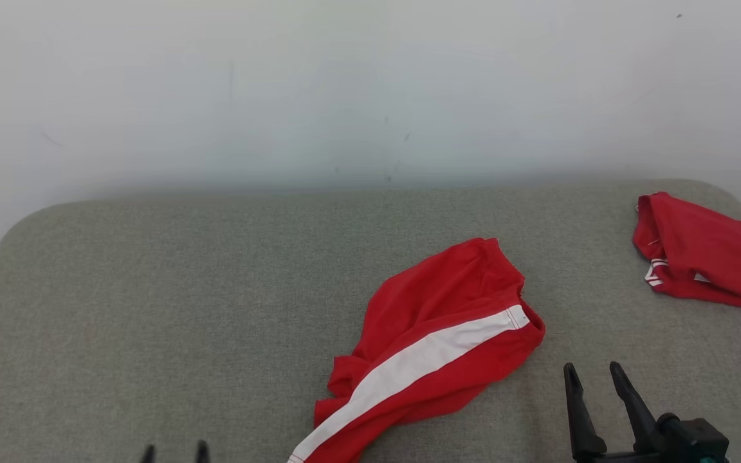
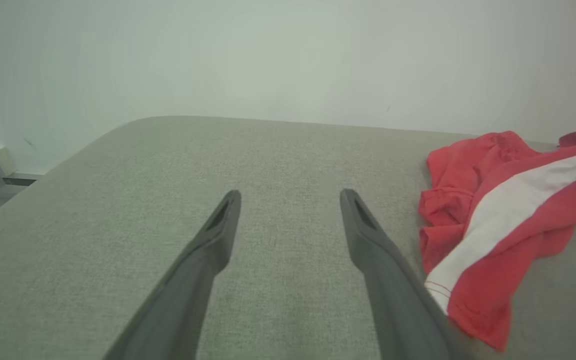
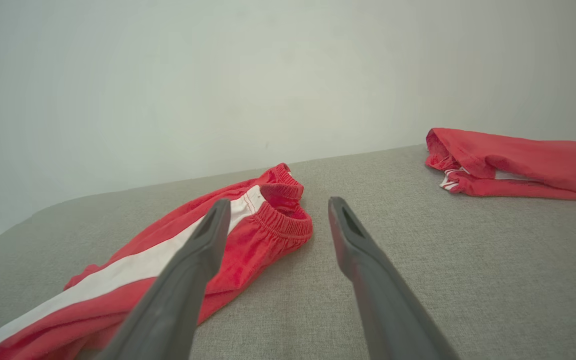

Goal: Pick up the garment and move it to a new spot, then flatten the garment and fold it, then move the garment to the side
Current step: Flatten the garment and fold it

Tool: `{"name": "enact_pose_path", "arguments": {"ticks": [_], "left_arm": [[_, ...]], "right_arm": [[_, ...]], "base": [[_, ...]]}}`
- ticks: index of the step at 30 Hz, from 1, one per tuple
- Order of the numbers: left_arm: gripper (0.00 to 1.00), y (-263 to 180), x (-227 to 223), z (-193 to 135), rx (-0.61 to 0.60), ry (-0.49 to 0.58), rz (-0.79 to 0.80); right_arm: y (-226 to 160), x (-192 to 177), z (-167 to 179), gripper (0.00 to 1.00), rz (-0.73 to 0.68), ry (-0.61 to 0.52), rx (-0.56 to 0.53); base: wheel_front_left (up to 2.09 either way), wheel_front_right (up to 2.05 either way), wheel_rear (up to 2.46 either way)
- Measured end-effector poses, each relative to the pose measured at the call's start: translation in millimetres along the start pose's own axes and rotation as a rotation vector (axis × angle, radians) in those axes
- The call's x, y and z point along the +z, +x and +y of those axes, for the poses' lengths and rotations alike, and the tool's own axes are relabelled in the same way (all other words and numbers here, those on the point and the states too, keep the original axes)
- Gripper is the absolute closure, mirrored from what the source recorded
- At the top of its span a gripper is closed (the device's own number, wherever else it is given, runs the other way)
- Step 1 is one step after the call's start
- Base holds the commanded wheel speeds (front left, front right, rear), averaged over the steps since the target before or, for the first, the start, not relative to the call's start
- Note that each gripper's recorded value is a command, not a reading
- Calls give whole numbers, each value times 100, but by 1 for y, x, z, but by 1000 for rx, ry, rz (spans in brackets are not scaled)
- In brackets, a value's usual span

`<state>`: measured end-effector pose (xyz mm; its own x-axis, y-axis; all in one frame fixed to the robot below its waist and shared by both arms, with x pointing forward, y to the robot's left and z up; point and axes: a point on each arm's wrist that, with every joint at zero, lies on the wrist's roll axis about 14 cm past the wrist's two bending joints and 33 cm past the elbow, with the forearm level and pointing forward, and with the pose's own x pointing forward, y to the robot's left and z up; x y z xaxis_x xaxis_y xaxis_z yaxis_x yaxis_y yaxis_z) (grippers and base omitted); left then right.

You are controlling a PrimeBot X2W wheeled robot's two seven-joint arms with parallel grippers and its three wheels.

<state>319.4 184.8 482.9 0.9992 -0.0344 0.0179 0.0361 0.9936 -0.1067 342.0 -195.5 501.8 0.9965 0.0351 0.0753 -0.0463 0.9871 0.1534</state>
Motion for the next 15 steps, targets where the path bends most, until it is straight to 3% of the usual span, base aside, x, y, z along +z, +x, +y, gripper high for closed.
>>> {"name": "enact_pose_path", "arguments": {"ticks": [8,15], "left_arm": [[0,-16,-59,-61,-155,-141,193],[0,-17,-81,-88,-220,-227,284]], "right_arm": [[28,0,7,0,30,-77,90],[52,-4,6,0,79,-144,131]], "base": [[0,0,0],[0,0,0]]}}
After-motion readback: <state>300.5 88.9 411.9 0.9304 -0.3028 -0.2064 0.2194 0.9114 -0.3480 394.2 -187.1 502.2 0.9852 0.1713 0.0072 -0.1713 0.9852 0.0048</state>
